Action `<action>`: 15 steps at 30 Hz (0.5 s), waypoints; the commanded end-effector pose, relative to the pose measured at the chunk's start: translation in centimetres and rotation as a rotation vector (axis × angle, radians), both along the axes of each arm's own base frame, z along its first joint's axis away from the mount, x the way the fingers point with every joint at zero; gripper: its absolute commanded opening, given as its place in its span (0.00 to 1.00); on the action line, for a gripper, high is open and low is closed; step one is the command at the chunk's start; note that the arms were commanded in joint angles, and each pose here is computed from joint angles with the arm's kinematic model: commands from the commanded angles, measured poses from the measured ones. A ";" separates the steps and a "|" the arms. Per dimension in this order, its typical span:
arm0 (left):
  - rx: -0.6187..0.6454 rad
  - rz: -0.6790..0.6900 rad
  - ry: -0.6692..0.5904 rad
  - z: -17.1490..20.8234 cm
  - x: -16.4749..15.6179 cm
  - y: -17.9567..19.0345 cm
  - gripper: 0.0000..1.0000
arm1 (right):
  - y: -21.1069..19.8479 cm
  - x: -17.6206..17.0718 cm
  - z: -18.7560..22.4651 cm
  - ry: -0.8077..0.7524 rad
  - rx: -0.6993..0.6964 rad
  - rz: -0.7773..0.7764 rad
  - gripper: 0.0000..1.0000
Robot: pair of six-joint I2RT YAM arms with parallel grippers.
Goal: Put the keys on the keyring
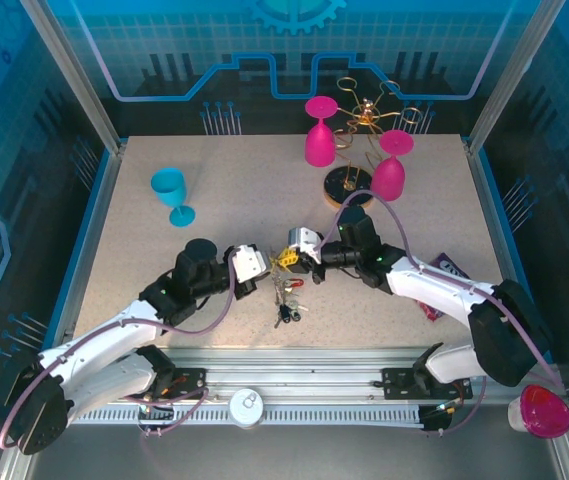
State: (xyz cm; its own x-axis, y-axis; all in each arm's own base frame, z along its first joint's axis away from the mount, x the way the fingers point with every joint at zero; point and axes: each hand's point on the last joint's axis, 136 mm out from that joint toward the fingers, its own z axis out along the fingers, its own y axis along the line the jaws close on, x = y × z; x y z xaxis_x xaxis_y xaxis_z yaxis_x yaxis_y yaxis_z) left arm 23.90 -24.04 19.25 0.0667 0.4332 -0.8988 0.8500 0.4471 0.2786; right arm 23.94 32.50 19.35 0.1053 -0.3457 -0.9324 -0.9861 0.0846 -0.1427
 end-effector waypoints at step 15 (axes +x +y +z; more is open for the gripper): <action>0.130 0.047 0.024 0.1 1.4 0.7 0.00 | 2.4 -2.4 2.9 -0.095 -0.198 0.130 0.00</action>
